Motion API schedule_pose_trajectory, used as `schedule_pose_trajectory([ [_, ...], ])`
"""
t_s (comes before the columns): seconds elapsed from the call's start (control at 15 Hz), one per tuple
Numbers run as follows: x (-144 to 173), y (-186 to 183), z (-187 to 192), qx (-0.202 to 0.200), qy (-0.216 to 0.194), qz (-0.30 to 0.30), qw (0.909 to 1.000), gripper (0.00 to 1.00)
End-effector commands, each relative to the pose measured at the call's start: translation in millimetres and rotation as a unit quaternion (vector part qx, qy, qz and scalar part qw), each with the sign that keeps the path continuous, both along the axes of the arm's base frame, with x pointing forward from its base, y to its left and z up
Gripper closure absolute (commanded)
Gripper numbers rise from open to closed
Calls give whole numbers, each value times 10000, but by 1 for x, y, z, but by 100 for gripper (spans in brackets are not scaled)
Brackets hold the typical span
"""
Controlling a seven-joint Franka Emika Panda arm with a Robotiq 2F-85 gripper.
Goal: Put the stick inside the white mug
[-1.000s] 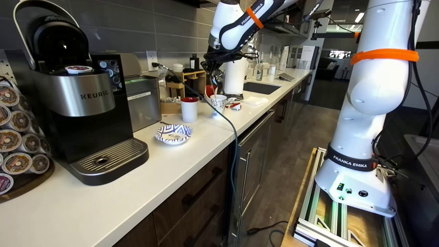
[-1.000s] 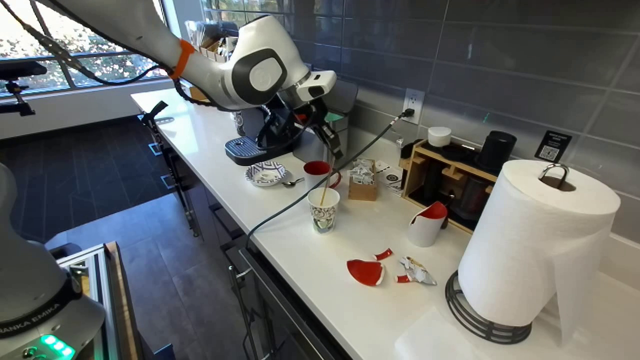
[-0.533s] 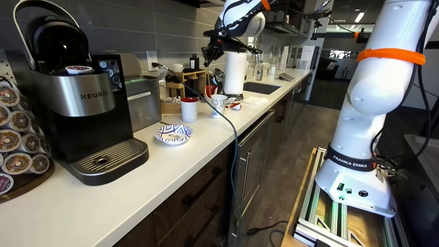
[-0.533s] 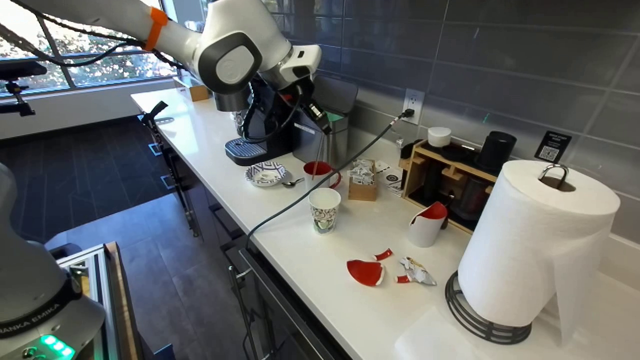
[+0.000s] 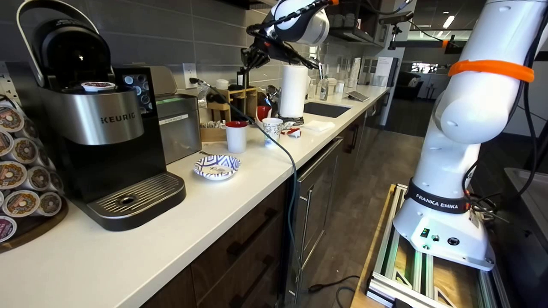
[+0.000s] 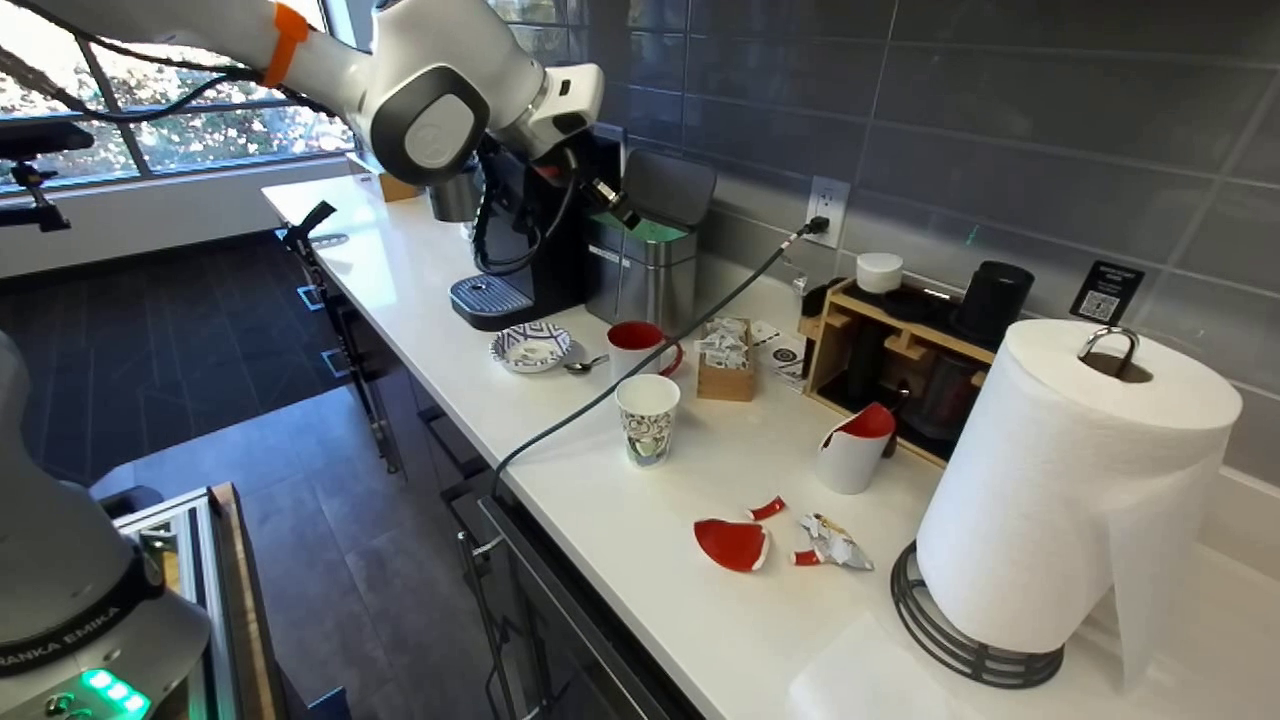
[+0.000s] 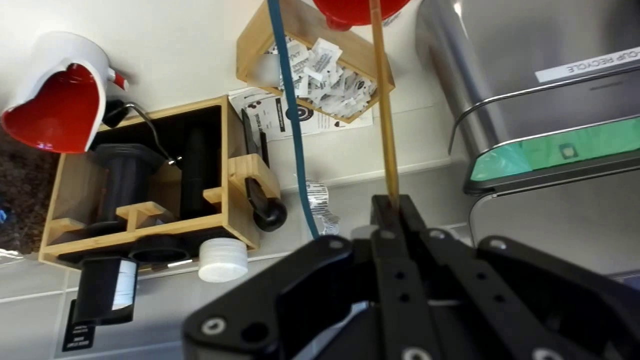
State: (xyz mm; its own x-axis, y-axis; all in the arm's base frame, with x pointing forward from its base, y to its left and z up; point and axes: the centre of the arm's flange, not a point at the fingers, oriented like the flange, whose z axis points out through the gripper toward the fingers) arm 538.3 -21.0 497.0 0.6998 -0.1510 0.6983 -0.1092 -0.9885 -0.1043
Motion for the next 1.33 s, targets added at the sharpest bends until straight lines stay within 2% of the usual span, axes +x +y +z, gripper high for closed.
schedule_pose_trajectory([
  [0.0, 6, 21, -24, 11, -63, 23, 10000, 99],
  [0.33, 25, 25, -55, -126, -10, -236, 9996, 99],
  [0.67, 36, 22, -75, -61, 205, -393, 9990, 98],
  [0.73, 37, 24, -76, -16, 228, -373, 9990, 71],
  [0.8, 38, 26, -76, 13, 235, -360, 9991, 70],
  [0.87, 37, 28, -75, 65, 252, -322, 9991, 65],
  [1.0, 35, 30, -73, 54, 317, -241, 9992, 50],
  [1.2, 30, 18, -68, -224, 316, -295, 9988, 27],
  [1.27, 25, 6, -67, -444, 296, -255, 9982, 19],
])
